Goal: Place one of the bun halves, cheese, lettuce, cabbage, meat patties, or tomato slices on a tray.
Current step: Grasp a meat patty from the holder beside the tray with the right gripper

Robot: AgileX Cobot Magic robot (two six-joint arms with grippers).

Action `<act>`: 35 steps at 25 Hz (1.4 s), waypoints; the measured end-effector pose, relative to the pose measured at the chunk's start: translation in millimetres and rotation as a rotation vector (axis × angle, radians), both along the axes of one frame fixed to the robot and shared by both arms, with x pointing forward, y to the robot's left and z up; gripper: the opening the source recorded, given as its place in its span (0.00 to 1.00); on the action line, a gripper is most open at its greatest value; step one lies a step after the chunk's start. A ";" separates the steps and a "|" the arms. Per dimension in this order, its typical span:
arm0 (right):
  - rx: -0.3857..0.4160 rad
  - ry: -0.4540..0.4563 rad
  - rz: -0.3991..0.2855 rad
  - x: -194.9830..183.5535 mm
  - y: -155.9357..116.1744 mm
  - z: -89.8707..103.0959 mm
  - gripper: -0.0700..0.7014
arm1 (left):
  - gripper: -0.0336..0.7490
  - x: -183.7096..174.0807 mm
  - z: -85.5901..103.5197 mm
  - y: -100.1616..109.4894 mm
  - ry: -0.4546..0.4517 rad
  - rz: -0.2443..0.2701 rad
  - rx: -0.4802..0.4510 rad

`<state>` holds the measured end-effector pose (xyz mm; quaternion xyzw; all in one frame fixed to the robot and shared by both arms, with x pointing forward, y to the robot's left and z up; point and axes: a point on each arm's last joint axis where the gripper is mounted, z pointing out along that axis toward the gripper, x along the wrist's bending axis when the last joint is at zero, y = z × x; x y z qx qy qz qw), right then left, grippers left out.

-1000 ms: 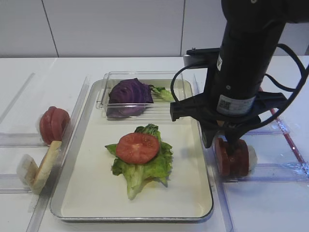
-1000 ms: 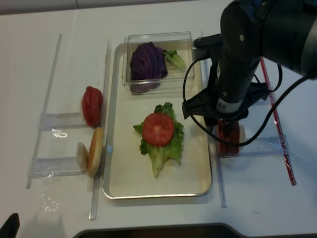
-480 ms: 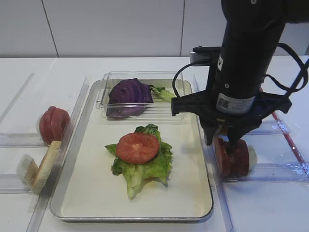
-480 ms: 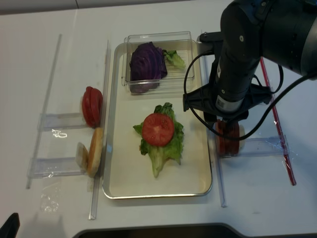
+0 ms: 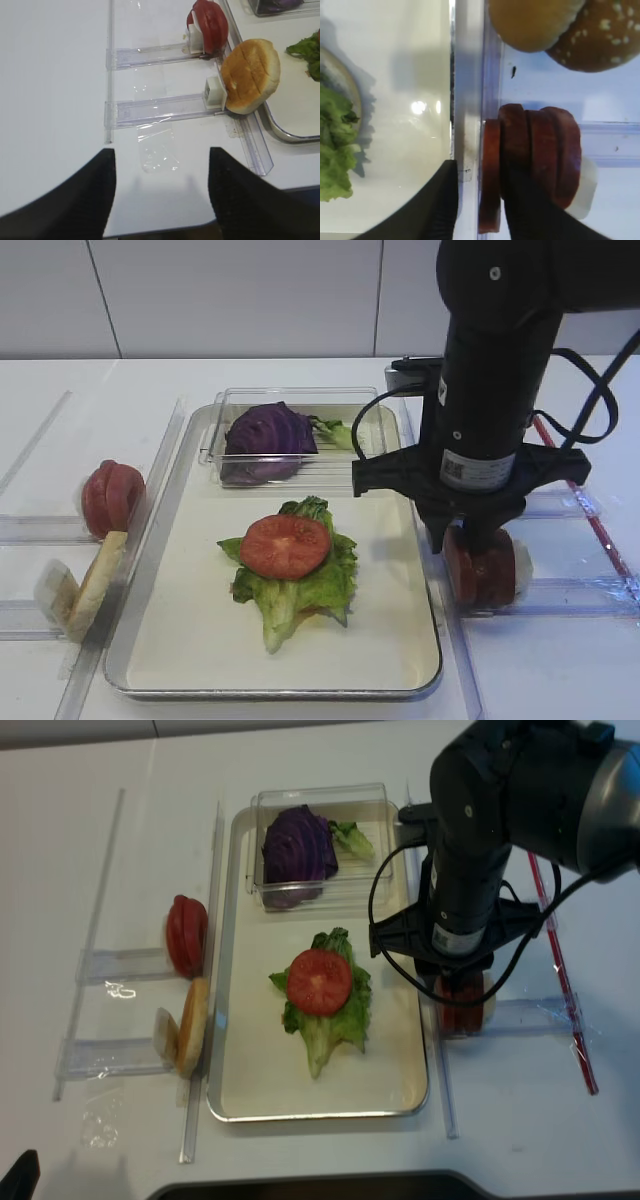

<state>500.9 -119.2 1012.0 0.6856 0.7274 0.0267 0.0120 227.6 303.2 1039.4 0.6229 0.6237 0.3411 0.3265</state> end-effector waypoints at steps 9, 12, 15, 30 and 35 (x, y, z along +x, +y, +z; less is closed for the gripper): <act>-0.012 0.017 0.009 0.1 0.1 -3.0 0.42 | 0.58 0.0 0.0 0.0 0.000 0.000 0.000; -0.031 0.040 0.027 0.3 0.0 -7.4 0.35 | 0.58 0.0 0.0 0.0 0.000 0.000 0.000; -0.033 0.039 0.038 0.4 -0.1 -7.4 0.28 | 0.58 0.0 0.0 0.0 0.000 0.000 0.000; -0.022 0.047 0.116 -0.4 1.1 -7.0 0.24 | 0.58 0.0 0.0 0.0 0.000 0.000 0.000; -0.027 0.055 0.129 -1.1 0.6 -7.0 0.24 | 0.58 0.0 0.0 0.0 0.000 0.000 0.000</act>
